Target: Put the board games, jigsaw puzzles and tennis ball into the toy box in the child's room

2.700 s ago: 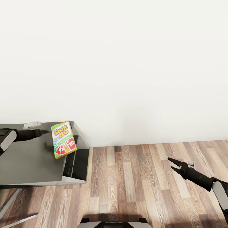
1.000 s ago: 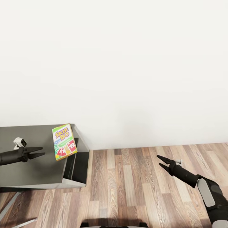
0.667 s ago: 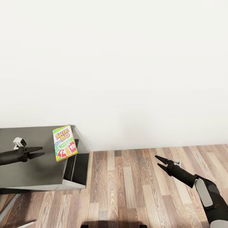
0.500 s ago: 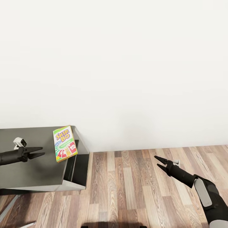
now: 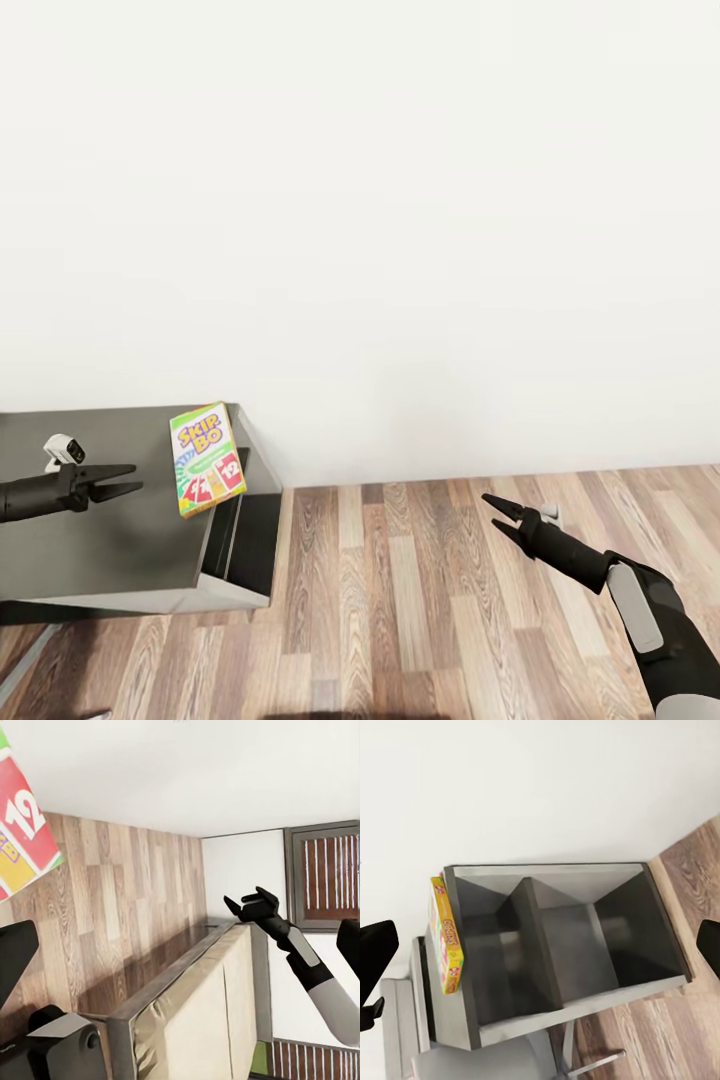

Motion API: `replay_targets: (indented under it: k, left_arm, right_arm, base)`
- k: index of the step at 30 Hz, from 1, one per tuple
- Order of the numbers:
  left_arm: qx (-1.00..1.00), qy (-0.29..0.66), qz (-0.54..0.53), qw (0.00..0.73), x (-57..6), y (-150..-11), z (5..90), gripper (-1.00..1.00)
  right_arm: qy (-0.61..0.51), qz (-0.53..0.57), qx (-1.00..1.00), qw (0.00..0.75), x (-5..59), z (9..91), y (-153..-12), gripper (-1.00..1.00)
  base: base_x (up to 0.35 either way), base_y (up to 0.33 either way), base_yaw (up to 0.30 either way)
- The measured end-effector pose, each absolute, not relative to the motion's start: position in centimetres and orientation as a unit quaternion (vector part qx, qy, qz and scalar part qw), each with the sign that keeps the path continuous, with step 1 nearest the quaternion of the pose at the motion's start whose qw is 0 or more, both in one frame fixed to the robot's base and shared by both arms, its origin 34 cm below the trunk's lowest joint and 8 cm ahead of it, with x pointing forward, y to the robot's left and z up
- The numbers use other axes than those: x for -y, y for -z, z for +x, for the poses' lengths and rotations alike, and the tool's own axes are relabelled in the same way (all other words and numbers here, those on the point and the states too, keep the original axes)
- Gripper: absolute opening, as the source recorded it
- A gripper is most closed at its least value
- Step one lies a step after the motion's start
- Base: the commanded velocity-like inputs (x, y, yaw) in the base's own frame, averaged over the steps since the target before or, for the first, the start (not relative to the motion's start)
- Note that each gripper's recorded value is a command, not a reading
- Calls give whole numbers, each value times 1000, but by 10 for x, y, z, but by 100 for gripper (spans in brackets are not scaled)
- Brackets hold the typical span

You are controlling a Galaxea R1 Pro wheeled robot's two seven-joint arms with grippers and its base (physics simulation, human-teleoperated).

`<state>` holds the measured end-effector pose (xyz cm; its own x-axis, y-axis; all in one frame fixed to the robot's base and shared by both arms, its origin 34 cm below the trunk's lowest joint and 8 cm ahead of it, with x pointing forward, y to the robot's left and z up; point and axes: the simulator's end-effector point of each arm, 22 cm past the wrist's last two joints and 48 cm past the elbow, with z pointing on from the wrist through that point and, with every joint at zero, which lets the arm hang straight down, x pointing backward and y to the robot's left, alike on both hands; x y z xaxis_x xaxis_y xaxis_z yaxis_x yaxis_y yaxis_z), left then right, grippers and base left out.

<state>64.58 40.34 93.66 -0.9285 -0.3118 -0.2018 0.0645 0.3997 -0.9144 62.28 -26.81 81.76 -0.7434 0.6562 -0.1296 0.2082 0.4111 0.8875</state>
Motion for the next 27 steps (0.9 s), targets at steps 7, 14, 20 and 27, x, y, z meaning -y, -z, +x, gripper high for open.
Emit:
replay_targets:
  k: [7,14,20,27]
  left_arm:
    - [-817,543,-72,178,-403,-943,646,100]
    - [-815,546,-69,182,-401,-948,647,100]
    - [-814,546,-66,186,-400,-954,648,100]
    - [-813,547,-63,192,-401,-960,649,100]
  right_arm:
    - [-470,259,-806,250,267,627,-823,100]
    - [-471,255,-805,255,267,629,-829,100]
    - [-472,253,-804,259,267,630,-834,100]
    - [-473,250,-802,264,267,633,-840,100]
  base:
    - [0,0,0]
    - [0,0,0]
    - [0,0,0]
    - [0,0,0]
